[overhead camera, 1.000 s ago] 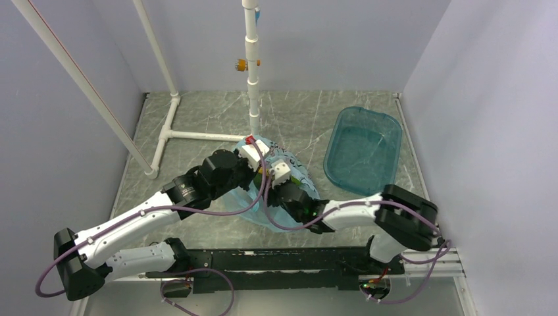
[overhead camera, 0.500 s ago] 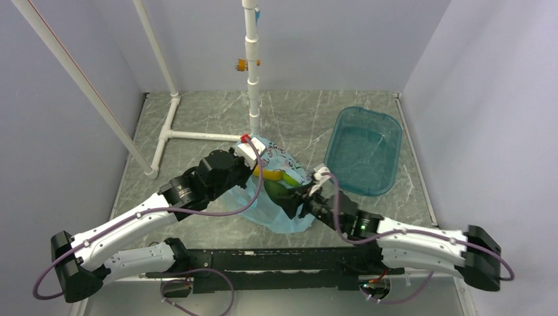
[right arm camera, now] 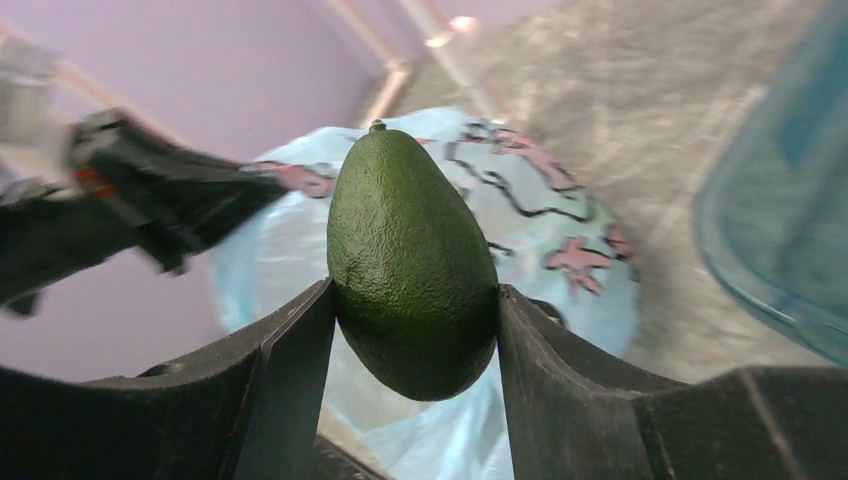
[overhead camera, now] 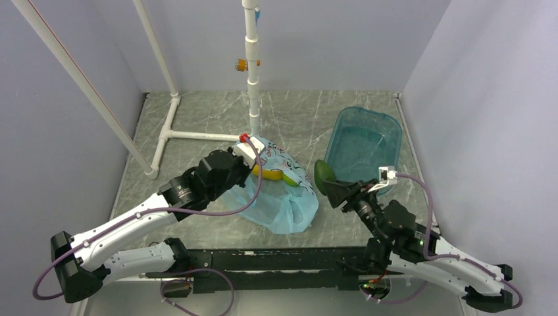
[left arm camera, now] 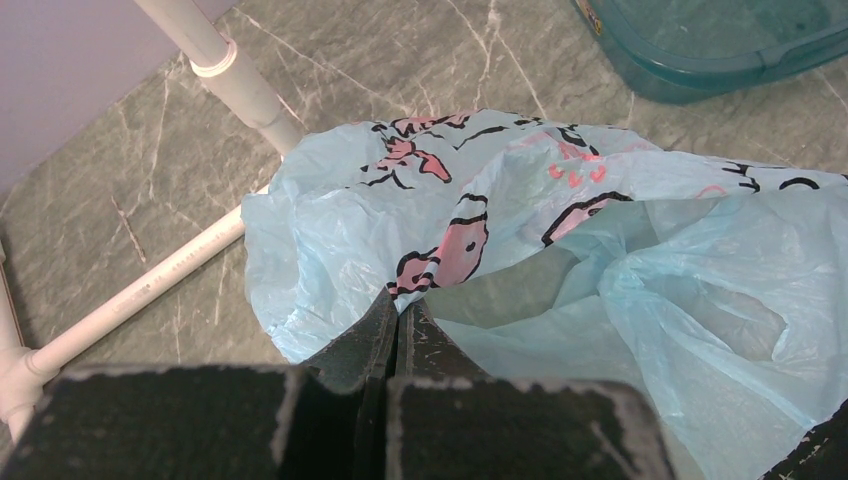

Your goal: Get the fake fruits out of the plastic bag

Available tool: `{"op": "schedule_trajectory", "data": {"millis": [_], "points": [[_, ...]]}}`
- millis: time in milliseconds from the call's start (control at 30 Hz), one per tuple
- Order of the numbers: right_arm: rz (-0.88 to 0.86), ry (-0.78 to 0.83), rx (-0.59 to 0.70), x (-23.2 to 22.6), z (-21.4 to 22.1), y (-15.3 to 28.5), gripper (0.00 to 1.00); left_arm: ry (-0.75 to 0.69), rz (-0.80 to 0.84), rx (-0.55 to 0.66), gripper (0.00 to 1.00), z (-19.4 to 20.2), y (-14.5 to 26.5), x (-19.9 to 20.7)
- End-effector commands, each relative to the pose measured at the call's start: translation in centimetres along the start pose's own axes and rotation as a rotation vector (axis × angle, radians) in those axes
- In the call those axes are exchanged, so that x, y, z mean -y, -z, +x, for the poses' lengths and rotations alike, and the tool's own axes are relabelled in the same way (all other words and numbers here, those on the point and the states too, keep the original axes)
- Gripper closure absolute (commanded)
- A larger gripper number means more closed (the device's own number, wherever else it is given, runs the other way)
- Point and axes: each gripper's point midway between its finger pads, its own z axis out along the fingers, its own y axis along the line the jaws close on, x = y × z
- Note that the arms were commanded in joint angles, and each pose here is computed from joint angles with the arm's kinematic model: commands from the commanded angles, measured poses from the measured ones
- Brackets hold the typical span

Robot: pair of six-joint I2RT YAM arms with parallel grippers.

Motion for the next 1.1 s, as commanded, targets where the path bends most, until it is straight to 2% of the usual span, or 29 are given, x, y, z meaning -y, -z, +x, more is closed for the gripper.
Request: {"op": "schedule_trajectory", "data": {"millis": [0,167,267,600,800,1067], "points": [[0.349,0.109,-0.018,5.1,-0.4,0.0,1.0,0.003,-0.013,0.047,1.0,-1.7,0.4,-0.4],[0.642,0.26,-0.036,7.6,-1.2,-0.9,1.0,0.002,-0.012,0.043,1.0,-1.7,0.4,-0.3],[0.754,0.267,-0.038,8.8,-2.4,-1.7,1.0,0.0,-0.01,0.041,1.0,-1.6,0.3,-0.3],[0.834,0.143,-0.161,15.6,-3.8,-6.5,1.0,-0.005,-0.015,0.048,1.0,-1.8,0.6,-0.4],[0.919,0.079,-0.25,19.6,-2.2,-7.7,1.0,-0.008,-0.001,0.049,1.0,-1.9,0.6,-0.2],[0.958,0.039,-0.3,23.2,-0.5,-9.3,0.89,-0.01,-0.003,0.048,1.0,-1.8,0.5,-0.2]]}}
